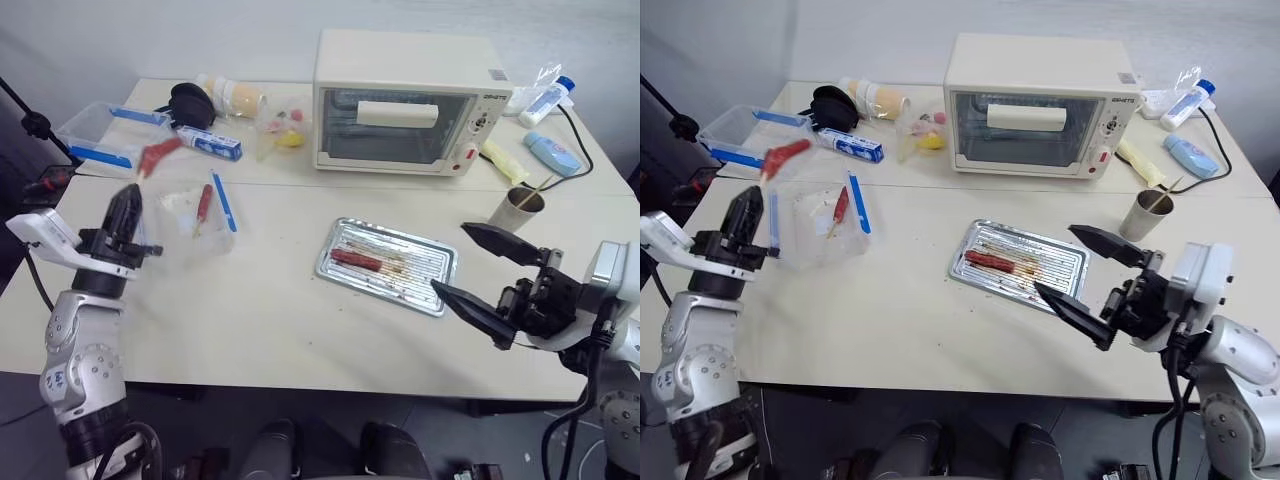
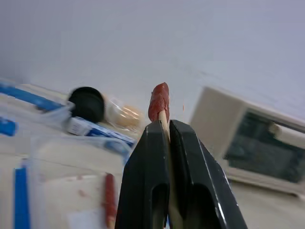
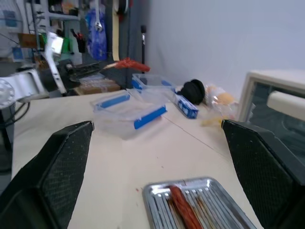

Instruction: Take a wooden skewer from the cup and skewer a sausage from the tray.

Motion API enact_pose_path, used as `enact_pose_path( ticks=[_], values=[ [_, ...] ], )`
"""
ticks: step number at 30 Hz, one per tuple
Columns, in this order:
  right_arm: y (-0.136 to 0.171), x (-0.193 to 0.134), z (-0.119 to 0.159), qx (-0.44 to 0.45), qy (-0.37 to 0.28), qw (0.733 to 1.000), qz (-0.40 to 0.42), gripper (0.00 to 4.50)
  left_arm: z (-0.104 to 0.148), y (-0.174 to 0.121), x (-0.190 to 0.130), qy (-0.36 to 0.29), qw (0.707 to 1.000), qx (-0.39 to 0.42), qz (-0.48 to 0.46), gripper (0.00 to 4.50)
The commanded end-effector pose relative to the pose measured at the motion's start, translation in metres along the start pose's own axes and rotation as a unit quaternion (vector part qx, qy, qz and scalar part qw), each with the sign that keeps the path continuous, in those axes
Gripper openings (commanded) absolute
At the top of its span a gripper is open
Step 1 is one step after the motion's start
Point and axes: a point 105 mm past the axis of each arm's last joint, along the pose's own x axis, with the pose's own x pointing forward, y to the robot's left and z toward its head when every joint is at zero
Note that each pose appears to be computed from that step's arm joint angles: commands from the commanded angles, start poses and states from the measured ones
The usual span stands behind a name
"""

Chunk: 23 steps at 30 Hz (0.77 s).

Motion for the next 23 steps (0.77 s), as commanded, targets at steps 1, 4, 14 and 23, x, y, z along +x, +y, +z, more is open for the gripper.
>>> enact_pose_path(
  ticks=[1, 4, 14, 23],
  values=[
    [0.003, 0.011, 0.012, -0.039, -0.025, 0.999, 0.015, 4.48, -0.009, 0.014, 0.010, 0.005, 0.998, 0.027, 0.062, 0.00],
    [0.000, 0.014, 0.009, -0.038, -0.022, 0.999, 0.020, 4.48, -0.023, 0.013, 0.018, 0.027, 0.997, 0.034, 0.065, 0.00],
    [-0.003, 0.002, -0.001, -0.043, 0.022, 0.999, 0.016, 4.50, -0.010, -0.014, 0.016, 0.044, 0.989, 0.115, -0.077, 2.47],
    [-0.003, -0.039, -0.036, -0.022, 0.124, 0.991, 0.053, 4.50, -0.041, -0.049, -0.063, 0.255, 0.841, 0.265, -0.398, 2.47]
  ],
)
